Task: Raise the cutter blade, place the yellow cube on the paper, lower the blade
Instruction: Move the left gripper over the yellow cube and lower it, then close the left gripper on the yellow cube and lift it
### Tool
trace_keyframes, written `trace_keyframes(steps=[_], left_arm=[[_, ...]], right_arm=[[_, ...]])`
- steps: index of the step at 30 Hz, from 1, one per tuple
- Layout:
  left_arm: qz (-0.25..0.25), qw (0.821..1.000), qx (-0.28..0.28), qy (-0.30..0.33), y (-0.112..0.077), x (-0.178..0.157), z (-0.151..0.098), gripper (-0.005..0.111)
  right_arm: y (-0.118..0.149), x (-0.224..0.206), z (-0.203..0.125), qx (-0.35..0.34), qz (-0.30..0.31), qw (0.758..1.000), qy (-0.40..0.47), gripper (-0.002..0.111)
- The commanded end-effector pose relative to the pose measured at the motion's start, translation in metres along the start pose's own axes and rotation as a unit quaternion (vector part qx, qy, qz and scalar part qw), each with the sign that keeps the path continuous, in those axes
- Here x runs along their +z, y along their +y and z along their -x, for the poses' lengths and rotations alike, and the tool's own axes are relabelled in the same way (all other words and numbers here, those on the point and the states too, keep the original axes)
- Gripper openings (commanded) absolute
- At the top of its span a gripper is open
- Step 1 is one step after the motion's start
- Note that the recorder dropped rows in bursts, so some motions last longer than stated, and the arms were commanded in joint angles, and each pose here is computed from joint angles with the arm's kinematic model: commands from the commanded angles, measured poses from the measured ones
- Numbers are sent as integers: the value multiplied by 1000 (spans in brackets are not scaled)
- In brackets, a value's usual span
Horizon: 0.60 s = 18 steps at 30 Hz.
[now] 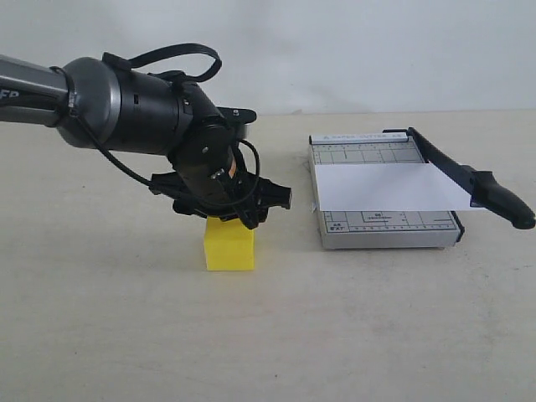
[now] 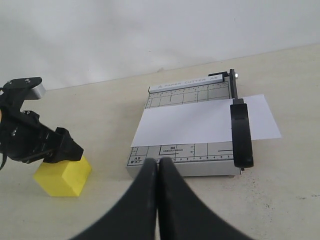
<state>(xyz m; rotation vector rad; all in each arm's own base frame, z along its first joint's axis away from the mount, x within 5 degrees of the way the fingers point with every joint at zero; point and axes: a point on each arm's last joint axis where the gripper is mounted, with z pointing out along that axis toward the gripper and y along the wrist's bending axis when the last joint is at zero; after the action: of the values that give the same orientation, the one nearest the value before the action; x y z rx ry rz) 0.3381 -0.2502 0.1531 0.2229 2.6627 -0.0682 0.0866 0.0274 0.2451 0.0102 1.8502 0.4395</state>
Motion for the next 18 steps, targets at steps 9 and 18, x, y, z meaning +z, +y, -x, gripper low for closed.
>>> trace_keyframes(steps=[9, 18], left_arm=[[7, 1000, -1, 14, 0, -1, -2, 70], [4, 1000, -1, 12, 0, -1, -1, 86]], right_arm=[[0, 0, 0, -1, 1, 1000, -1, 0], [0, 0, 0, -1, 1, 1000, -1, 0]])
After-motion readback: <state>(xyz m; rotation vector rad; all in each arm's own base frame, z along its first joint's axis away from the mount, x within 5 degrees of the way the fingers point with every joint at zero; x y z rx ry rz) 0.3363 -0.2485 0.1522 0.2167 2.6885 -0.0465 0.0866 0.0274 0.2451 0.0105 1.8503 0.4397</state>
